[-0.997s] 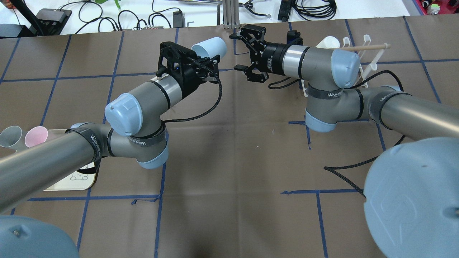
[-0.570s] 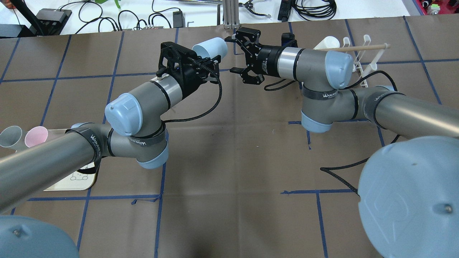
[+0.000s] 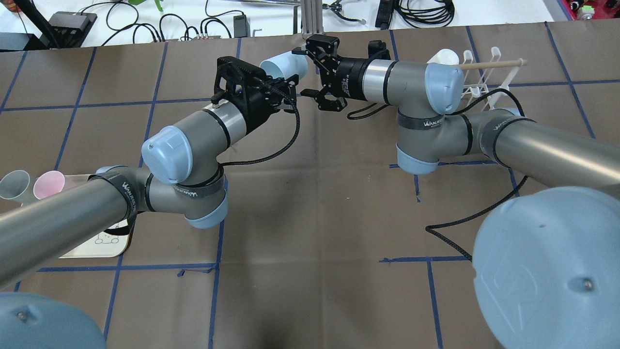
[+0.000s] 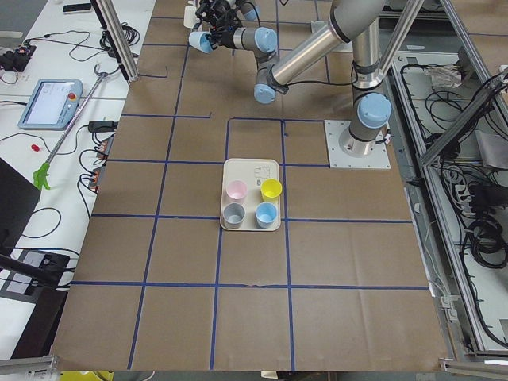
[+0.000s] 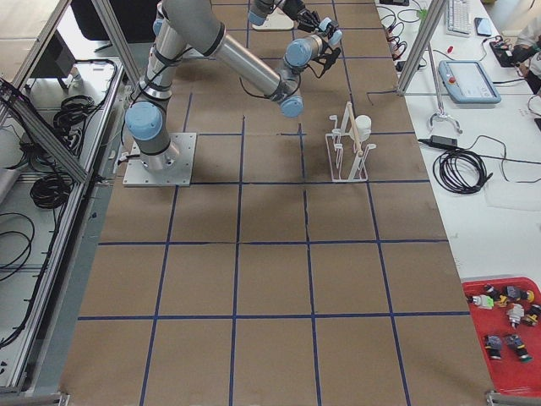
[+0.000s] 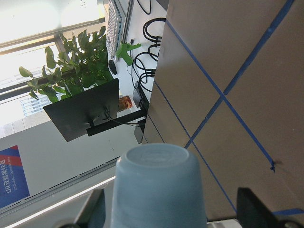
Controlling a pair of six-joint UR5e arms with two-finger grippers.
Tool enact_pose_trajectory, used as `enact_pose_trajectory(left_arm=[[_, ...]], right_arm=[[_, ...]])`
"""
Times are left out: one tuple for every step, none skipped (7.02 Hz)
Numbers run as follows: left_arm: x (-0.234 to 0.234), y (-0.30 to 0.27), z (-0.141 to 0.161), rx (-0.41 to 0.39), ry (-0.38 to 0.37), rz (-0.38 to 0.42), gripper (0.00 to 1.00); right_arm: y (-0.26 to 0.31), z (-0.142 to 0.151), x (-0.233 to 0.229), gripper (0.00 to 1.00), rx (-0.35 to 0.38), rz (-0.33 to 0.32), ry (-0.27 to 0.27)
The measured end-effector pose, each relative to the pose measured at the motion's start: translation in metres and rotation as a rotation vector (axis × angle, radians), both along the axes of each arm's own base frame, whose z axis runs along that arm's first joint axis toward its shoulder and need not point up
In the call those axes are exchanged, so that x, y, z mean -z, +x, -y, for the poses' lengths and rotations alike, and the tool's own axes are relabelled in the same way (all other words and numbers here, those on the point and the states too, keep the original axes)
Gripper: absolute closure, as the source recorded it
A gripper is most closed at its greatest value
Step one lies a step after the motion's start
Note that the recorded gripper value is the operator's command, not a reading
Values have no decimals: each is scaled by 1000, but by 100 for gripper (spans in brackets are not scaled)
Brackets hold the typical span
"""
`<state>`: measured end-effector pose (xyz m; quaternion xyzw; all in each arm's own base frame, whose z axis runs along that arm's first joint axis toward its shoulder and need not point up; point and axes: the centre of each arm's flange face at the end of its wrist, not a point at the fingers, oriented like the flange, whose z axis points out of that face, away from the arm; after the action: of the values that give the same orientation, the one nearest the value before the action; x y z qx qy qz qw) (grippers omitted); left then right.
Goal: Transfer IKEA cup to right arm and place on rack
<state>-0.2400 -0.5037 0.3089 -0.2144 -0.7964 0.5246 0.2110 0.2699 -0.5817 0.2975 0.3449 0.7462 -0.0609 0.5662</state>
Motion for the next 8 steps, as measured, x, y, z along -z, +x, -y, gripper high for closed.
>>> enact_pose_trajectory(left_arm=[[0,0,0,1,-1,0,100],[0,0,0,1,-1,0,100],[0,0,0,1,0,0,99],[0,0,0,0,0,0,99],[-1,0,0,-1,0,0,99],[-1,0,0,-1,-1,0,99],[-1,0,0,-1,-1,0,99],[-2,0,0,-1,-2,0,99]], right_arm=[[1,3,1,4,-1,0,0],[2,6,1,4,-2,0,-3],[4,9,2,4,-2,-1,-5],[7,11,1,4,2,0,-1],[11,13,1,4,6,4,5],[14,14,3,4,5,5,9],[18,15,4,4,3,5,10],[20,15,5,4,2,5,11]])
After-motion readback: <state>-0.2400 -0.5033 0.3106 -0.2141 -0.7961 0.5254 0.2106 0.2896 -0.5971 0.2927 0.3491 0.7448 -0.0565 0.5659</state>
